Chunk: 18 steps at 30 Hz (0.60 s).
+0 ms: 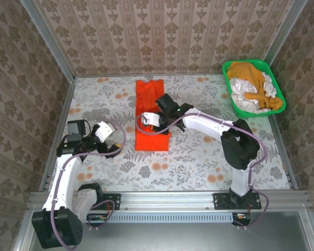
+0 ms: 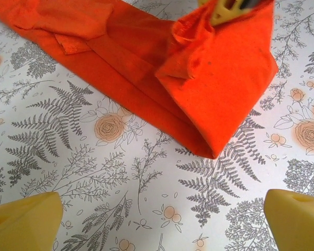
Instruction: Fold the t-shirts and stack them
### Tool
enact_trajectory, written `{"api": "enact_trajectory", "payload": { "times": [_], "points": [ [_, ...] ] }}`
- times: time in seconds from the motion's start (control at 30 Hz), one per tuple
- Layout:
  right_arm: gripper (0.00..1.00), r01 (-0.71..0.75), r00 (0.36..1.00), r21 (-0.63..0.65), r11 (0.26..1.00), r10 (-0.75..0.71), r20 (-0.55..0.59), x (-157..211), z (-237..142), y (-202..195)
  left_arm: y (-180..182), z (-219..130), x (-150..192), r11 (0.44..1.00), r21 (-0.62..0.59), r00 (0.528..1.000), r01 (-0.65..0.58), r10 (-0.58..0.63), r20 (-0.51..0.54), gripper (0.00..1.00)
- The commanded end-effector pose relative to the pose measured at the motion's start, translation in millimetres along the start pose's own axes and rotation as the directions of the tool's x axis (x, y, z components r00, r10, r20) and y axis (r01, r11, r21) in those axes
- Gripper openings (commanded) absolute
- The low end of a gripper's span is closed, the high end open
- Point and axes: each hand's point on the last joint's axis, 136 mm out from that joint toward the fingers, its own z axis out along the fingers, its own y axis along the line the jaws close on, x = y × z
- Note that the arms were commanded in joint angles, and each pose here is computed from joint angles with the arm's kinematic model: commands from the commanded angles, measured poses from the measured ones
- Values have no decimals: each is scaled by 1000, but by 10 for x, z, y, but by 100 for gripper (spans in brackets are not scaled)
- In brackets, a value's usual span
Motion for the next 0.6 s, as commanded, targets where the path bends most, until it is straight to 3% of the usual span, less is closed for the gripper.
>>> {"api": "enact_trajectory", "payload": {
  "times": [0.0, 0.57],
  "points": [
    [0, 38, 999, 5, 999, -38, -20, 9, 64, -143, -11, 12, -19, 1000, 16, 1000, 7, -7, 21, 100],
    [0, 14, 1000, 38, 999, -13, -20, 1, 482, -533, -15, 24, -32, 1000, 24, 999, 13, -14, 34, 100]
  ]
}}
